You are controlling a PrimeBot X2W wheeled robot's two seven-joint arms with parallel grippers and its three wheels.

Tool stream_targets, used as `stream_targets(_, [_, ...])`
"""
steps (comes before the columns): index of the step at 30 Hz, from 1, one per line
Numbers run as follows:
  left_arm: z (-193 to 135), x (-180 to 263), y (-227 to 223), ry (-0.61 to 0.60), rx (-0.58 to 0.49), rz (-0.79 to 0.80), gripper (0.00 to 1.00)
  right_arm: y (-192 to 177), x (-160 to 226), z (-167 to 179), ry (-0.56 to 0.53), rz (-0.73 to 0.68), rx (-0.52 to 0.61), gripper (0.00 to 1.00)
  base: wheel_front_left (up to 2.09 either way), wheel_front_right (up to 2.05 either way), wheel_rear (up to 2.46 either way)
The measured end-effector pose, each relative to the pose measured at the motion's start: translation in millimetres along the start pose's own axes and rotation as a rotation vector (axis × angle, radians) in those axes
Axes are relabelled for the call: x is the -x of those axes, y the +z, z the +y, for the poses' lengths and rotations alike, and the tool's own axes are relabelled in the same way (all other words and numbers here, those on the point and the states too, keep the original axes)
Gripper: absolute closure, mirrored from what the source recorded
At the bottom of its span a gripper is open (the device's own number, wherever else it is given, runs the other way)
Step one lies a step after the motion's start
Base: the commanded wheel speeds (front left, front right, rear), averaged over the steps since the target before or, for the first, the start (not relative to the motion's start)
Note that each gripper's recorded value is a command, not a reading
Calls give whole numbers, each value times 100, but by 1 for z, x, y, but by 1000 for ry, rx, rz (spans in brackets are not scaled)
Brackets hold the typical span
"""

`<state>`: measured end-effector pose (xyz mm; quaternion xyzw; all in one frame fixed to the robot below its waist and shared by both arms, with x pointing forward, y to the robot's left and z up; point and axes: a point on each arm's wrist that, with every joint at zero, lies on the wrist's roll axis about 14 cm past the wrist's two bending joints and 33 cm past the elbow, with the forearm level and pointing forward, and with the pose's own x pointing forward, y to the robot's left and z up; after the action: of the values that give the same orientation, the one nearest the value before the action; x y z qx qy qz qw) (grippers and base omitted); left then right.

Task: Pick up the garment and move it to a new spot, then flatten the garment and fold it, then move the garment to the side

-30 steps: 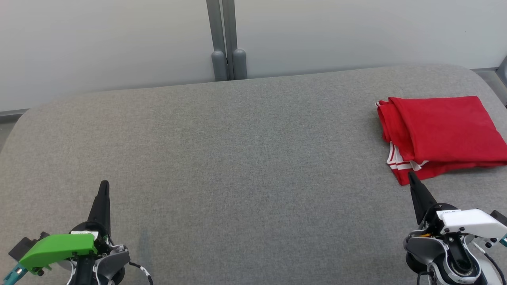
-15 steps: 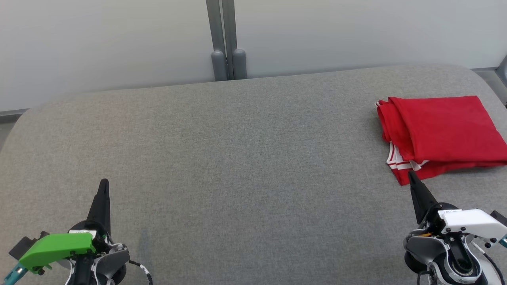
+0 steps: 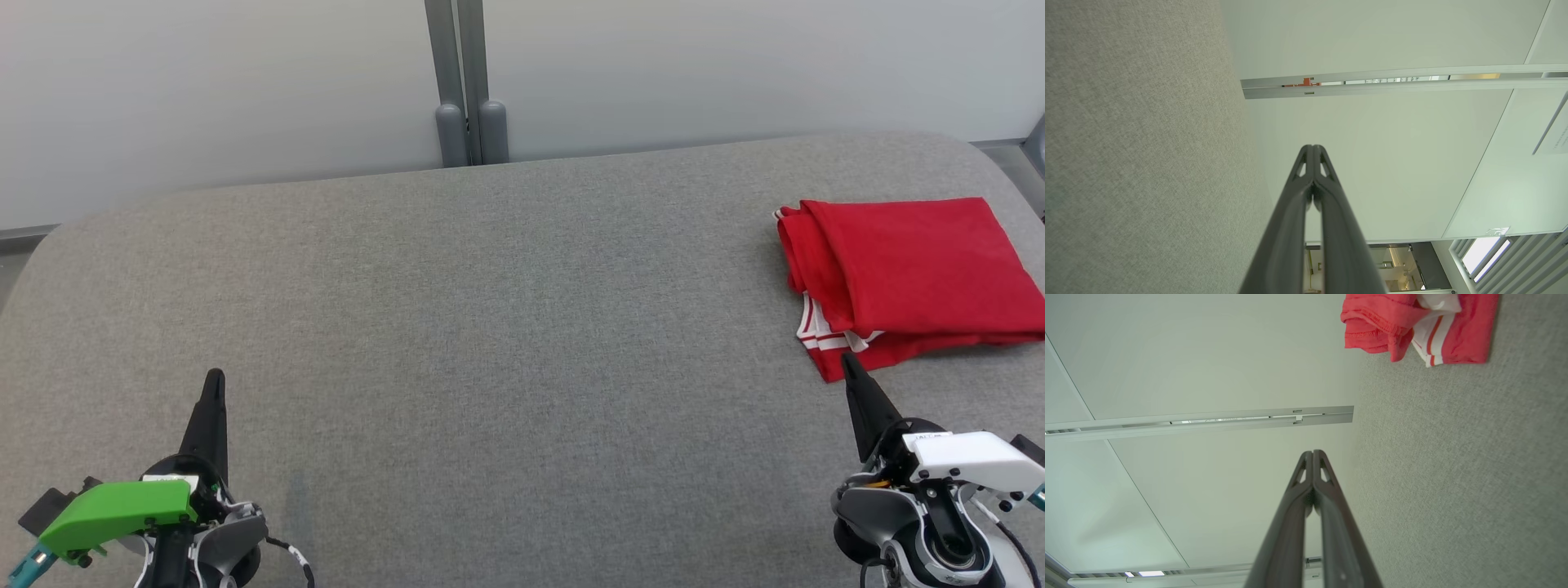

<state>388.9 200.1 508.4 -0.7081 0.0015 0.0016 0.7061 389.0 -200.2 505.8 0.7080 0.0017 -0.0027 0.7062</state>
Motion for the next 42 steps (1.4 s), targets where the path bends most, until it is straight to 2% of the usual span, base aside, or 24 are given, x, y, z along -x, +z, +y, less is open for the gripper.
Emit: stream_targets(42, [0,0,0,0,0,0,100,0,0,0,0,0,0,100,0,0,0])
